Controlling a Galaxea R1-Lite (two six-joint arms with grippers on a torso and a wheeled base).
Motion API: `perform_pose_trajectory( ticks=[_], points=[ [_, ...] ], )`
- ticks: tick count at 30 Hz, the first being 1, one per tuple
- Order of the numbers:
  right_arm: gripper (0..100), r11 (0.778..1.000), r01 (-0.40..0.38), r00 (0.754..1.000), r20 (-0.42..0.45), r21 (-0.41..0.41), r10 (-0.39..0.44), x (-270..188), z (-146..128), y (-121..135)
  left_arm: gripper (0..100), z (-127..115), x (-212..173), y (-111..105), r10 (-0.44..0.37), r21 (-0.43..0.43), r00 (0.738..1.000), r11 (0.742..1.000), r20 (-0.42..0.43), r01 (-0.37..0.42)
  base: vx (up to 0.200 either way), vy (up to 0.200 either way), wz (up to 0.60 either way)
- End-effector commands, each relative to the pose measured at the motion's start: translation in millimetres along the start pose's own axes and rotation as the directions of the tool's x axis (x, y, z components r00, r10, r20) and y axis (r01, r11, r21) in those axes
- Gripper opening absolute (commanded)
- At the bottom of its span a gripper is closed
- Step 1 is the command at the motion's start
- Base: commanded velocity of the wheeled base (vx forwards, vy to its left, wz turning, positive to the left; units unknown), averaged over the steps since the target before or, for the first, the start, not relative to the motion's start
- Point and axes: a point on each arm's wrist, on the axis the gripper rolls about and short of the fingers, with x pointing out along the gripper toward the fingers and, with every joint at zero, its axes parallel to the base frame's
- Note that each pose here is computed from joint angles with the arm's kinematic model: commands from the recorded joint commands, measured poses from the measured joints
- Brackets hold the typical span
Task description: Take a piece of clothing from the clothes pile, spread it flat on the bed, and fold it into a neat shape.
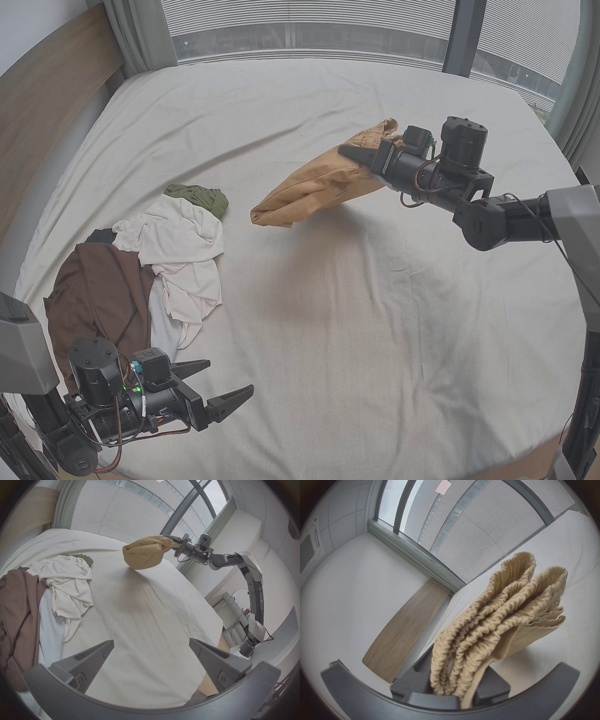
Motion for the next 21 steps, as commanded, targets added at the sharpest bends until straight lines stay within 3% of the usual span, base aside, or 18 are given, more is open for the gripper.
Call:
perform_pose_trajectory(
  ticks=[1, 5, 8, 14, 21],
  points=[
    [0, 0.998, 0.054, 0.996, -0.068, 0.038, -0.052, 13, -37, -37, 100, -4, -2, -1, 0.000, -0.007, 1.000, 1.000, -0.020, 0.000, 0.000, 0.000, 0.00],
    [0, 0.994, 0.100, 0.984, -0.154, 0.055, -0.090, -3, -60, -54, 100, -4, -3, -1, 0.001, -0.021, 1.000, 1.000, -0.018, -0.001, 0.000, 0.000, 0.00],
    [0, 0.993, 0.107, 0.980, -0.175, 0.048, -0.097, -24, -62, -52, 100, -4, -2, -1, 0.000, -0.020, 1.000, 1.000, -0.020, 0.000, 0.000, 0.000, 0.00],
    [0, 0.986, 0.152, 0.973, -0.187, 0.068, -0.137, -62, -82, -67, 100, -5, -1, -3, -0.010, -0.017, 1.000, 1.000, -0.028, 0.010, 0.000, 0.000, 0.00],
    [0, 0.987, 0.146, 0.976, -0.173, 0.067, -0.132, -75, -103, -72, 100, -7, 0, -4, -0.016, -0.017, 0.999, 1.000, -0.039, 0.015, 0.000, 0.000, 0.00]
  ],
)
